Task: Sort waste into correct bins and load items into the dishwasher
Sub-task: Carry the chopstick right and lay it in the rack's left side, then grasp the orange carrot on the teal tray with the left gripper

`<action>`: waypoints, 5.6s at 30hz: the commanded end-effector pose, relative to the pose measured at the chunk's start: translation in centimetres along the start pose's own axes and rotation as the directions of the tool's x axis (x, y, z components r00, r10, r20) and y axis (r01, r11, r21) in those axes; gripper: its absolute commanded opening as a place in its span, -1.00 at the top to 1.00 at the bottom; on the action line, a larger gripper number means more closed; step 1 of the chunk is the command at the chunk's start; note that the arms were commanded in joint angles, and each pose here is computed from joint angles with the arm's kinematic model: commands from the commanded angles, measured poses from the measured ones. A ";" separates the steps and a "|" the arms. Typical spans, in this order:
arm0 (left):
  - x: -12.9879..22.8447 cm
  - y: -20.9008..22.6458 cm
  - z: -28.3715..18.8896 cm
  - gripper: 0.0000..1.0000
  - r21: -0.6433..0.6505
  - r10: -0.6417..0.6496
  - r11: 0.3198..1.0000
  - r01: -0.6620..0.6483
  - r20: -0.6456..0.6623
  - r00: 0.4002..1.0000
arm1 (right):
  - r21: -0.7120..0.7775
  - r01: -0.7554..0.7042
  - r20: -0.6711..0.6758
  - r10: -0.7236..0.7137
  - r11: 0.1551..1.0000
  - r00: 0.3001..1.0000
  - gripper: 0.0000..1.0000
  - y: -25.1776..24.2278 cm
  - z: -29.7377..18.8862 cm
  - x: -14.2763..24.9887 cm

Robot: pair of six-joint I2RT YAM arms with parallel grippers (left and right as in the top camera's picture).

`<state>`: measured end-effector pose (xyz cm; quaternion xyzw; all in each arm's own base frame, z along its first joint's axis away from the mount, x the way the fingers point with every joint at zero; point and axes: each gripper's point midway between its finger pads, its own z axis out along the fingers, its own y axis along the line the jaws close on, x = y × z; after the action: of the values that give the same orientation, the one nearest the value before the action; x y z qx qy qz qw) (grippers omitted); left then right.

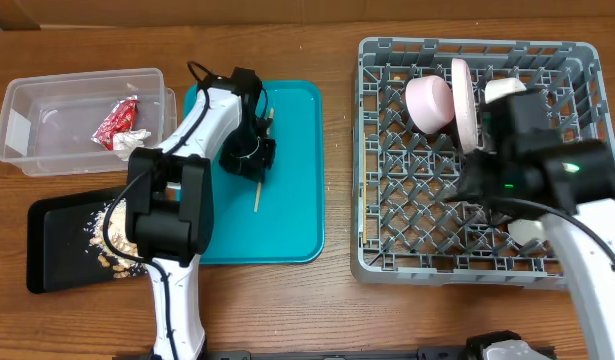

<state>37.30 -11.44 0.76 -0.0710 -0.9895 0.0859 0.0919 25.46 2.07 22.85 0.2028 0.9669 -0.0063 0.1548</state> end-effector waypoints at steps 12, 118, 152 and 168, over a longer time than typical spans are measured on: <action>-1.0 -15.0 -14.6 0.92 0.561 -0.038 0.821 -0.107 0.240 0.970 | 0.086 -0.104 0.038 0.101 0.991 0.994 -0.03 -7.3 -0.7 -2.3; -2.1 -2.5 -13.5 0.36 -0.183 -0.116 0.967 0.177 0.300 0.947 | 0.050 -0.084 0.029 0.083 0.995 0.996 0.02 -6.7 -0.6 -2.3; -2.5 14.7 -2.7 0.21 -0.348 -0.407 0.848 0.400 0.058 0.912 | 0.050 -0.084 0.027 0.083 0.995 0.996 0.02 -6.7 -0.6 -2.2; -1.9 13.6 -7.8 0.81 -0.325 -0.393 0.850 0.415 0.136 0.910 | 0.050 -0.084 0.028 0.083 0.995 0.996 0.02 -6.7 -0.6 -2.3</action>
<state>41.21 2.64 1.33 0.1192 -0.9796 -0.1151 0.1134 24.45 -4.74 23.17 0.2451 0.9576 -0.0270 0.1494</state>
